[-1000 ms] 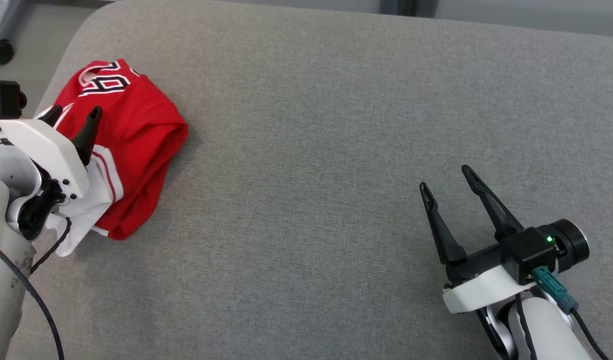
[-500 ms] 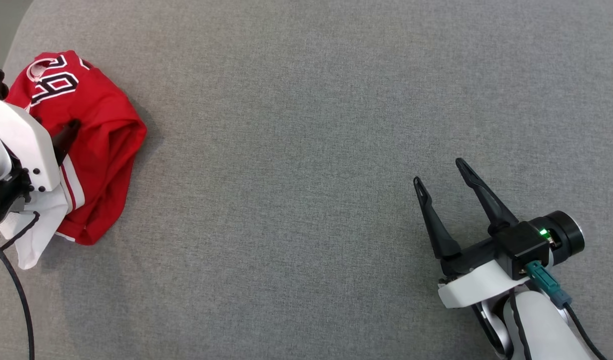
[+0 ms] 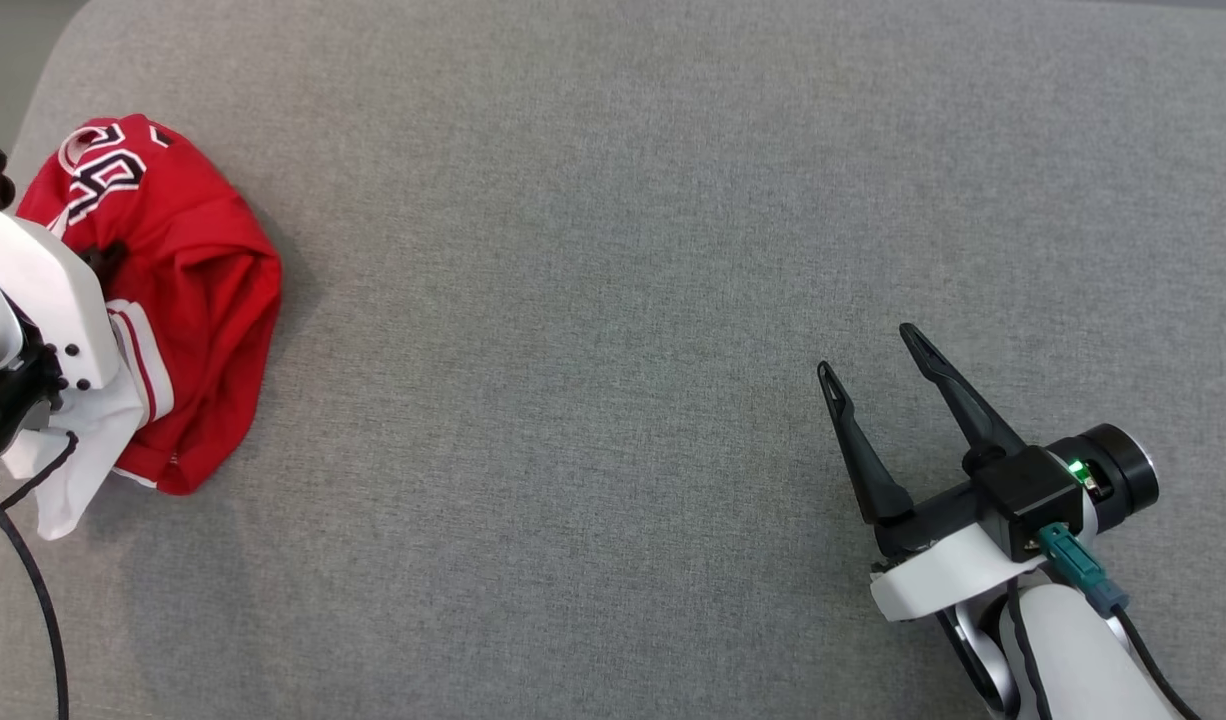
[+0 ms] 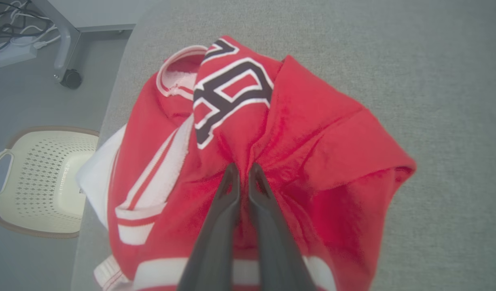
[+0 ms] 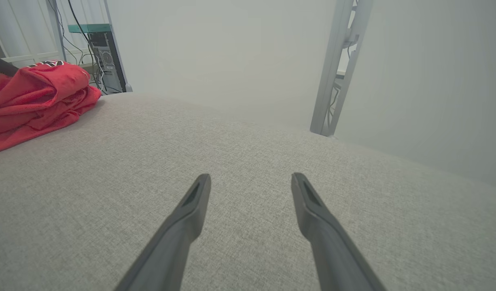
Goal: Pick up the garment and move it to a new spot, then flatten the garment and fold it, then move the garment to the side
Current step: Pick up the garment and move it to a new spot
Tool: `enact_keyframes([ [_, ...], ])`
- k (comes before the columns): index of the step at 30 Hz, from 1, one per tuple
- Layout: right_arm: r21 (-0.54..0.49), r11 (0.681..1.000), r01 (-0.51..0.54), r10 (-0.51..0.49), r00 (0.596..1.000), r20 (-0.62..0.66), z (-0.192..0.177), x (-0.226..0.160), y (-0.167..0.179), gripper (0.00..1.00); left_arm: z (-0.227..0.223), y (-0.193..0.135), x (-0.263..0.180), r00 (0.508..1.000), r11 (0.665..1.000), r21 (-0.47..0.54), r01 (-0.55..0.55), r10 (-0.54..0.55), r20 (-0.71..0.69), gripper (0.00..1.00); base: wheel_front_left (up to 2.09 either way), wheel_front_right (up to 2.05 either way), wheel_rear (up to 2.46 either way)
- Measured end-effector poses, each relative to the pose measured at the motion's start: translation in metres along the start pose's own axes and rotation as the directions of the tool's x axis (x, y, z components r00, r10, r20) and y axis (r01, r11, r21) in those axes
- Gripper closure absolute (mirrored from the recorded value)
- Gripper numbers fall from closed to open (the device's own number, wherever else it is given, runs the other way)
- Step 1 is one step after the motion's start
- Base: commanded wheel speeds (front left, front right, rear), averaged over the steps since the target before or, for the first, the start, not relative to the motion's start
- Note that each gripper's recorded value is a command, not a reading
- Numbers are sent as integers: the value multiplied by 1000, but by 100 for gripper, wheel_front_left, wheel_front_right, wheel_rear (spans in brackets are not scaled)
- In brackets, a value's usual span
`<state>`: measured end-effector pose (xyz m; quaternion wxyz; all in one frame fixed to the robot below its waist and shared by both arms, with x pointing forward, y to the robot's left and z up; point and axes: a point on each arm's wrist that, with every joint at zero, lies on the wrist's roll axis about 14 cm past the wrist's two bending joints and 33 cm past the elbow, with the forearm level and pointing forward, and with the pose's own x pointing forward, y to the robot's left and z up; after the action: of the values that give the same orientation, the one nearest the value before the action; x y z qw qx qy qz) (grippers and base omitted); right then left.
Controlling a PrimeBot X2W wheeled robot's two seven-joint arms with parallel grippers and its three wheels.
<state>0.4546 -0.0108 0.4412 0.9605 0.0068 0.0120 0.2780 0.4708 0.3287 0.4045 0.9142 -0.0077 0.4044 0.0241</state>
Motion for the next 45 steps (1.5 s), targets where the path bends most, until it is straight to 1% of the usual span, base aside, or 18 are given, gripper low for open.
enact_keyframes([
  [3,-7,1000,0,0,1000,5,4,-2,1,0,18,-2,-7,994,1000,-16,7,-6,113,100,0,0,0],
  [7,-20,1000,4,-3,1000,15,13,-8,3,0,38,-7,-23,967,998,-50,32,-18,255,100,0,0,0],
  [9,-27,1000,4,-3,1000,25,19,-11,4,0,48,-4,-34,948,997,-64,33,-11,319,100,0,0,0],
  [12,-35,999,4,-3,999,41,29,-16,8,0,66,-1,-54,903,996,-85,36,4,429,100,0,0,0],
  [17,-42,999,-3,5,999,54,40,-29,18,0,92,4,-93,802,992,-113,49,28,596,100,0,0,0],
  [20,-48,999,2,1,997,76,51,-36,21,0,105,1,-118,724,991,-116,71,28,689,100,0,0,0],
  [24,-65,998,19,-13,995,100,63,-46,20,0,127,-10,-151,614,987,-105,122,9,790,100,0,0,0],
  [28,-79,996,47,-37,992,124,74,-56,16,0,144,-32,-179,517,979,-77,188,-32,855,100,0,0,0],
  [32,-86,993,86,-73,987,142,81,-68,8,0,163,-59,-212,393,966,-27,257,-79,916,100,0,0,0],
  [33,-86,991,98,-85,986,146,82,-71,5,0,164,-68,-216,372,961,-14,276,-94,923,100,0,0,0],
  [35,-87,988,128,-114,981,158,87,-77,-3,0,162,-88,-220,343,950,18,310,-130,930,100,0,0,0],
  [39,-91,978,190,-172,970,173,92,-90,-20,0,168,-127,-234,265,925,94,368,-201,943,100,0,0,0],
  [43,-92,961,262,-243,952,185,95,-107,-40,0,170,-173,-240,207,886,180,428,-290,934,100,0,0,0],
  [45,-97,949,299,-278,942,190,97,-115,-50,0,172,-196,-242,181,860,219,461,-333,925,100,0,0,0],
])
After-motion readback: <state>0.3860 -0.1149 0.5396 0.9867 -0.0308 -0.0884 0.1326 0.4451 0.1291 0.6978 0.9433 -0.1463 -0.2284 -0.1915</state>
